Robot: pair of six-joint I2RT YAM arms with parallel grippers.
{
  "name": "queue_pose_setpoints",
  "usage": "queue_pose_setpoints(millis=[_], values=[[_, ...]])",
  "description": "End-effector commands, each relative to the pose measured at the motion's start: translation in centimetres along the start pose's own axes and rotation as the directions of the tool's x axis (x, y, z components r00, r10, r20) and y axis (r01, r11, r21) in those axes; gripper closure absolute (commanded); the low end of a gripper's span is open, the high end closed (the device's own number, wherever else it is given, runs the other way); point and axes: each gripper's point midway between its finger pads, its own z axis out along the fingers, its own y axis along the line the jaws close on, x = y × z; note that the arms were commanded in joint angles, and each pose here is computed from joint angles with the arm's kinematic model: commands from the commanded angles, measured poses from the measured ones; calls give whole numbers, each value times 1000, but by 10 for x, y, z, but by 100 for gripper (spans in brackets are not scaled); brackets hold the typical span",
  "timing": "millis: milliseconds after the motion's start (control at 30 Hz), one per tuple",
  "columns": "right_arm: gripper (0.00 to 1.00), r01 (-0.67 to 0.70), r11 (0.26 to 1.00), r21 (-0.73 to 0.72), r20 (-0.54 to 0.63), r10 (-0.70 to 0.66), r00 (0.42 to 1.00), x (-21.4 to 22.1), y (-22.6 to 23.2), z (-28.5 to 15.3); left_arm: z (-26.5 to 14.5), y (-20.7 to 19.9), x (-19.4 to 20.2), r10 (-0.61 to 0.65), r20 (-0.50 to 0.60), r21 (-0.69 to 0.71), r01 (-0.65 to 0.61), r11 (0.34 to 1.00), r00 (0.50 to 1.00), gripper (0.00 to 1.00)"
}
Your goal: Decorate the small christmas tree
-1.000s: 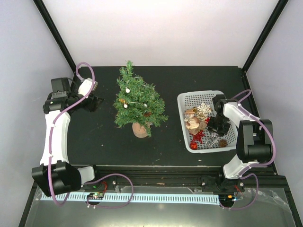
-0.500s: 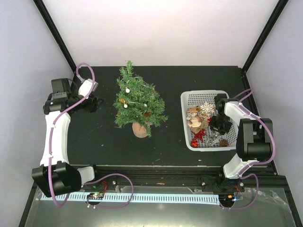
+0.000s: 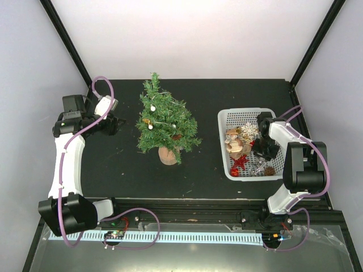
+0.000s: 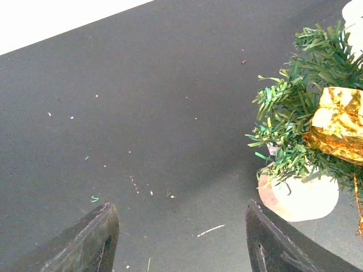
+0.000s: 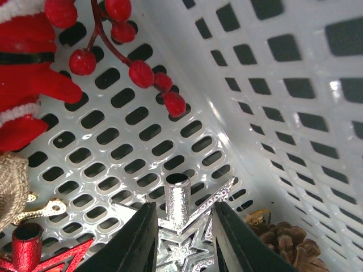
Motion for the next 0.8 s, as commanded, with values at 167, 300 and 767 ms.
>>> queue_pose_setpoints(millis=[167, 300, 767], values=[[71, 27, 998, 49, 100, -32, 995, -15, -12, 1, -1, -4, -8, -7, 46, 34, 5, 999, 999, 37], [71, 29, 999, 46, 97, -33, 995, -14, -10, 5, 0, -6, -9, -8, 53, 45, 6, 999, 999, 37], [87, 57, 997, 53, 64, -60, 996, -5, -2, 18, -1, -7, -12, -4, 65, 48, 1, 999, 998, 37]])
